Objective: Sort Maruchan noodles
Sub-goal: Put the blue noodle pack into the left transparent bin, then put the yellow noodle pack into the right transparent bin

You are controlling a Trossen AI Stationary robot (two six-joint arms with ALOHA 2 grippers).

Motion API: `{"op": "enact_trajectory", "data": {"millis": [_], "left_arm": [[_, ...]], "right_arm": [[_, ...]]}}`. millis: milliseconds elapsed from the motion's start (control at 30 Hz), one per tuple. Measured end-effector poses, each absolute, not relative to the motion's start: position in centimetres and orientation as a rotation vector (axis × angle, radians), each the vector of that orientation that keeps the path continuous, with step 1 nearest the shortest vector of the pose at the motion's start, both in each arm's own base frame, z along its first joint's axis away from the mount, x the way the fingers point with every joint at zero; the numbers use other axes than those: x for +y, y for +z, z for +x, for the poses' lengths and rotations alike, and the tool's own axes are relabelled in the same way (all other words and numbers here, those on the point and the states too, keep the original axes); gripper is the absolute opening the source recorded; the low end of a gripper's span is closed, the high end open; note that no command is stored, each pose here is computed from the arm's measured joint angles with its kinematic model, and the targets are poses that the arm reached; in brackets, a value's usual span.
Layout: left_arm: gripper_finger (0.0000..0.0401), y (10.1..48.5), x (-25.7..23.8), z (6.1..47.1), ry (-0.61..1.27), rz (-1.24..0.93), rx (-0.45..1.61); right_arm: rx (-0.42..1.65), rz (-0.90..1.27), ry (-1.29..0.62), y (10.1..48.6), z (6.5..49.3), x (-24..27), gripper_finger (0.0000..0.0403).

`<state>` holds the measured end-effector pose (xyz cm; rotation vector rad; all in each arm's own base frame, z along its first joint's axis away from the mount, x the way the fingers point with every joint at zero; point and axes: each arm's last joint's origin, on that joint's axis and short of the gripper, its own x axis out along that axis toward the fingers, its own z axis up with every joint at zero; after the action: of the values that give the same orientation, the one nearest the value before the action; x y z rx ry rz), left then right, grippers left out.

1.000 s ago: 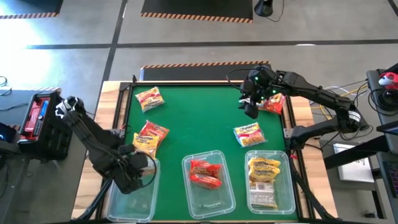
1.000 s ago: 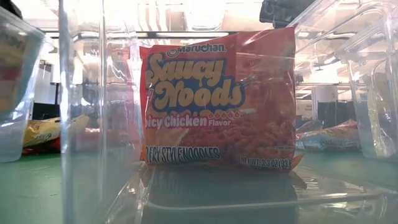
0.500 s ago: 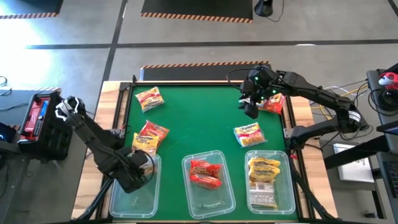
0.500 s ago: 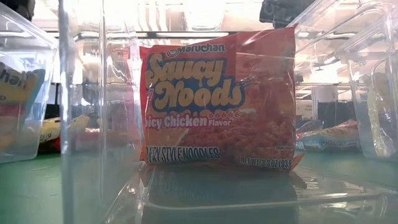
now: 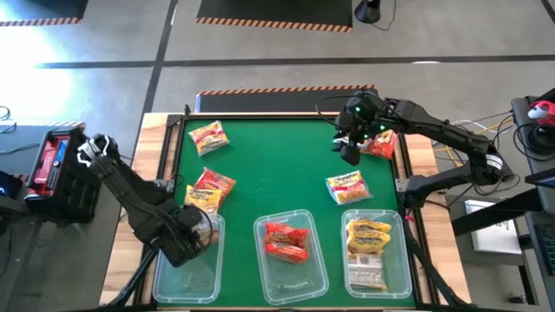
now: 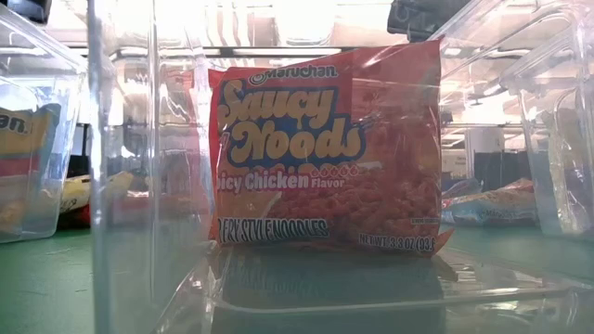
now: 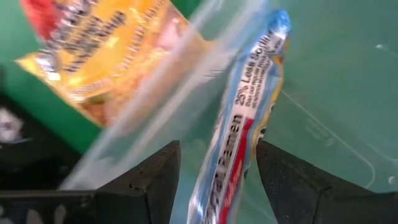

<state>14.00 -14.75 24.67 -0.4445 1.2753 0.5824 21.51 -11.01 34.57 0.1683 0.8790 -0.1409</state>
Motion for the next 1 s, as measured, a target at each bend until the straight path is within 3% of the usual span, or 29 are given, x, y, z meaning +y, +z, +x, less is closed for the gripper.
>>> {"op": "enact_trajectory", "data": {"millis": [233, 533, 667, 1000], "left_arm": [[0.0192, 28.5, -14.6, 13.9, 0.596, -0.433, 1.259], [0.0192, 31.6, -13.2, 15.8, 0.742, -0.588, 0.953], [0.0192, 32.0, -10.9, 17.8, 0.826, -0.630, 0.902], [0.0192, 30.8, -4.3, 22.3, 0.812, -0.525, 0.923]], "right_arm": [[0.879, 0.169, -0.141, 34.6, 21.5, -11.0, 0.0219], [0.879, 0.168, -0.141, 34.6, 21.5, -11.0, 0.0219], [0.879, 0.168, -0.141, 34.6, 21.5, -11.0, 0.0219], [0.879, 0.169, -0.142, 34.6, 21.5, -11.0, 0.0219]]}}
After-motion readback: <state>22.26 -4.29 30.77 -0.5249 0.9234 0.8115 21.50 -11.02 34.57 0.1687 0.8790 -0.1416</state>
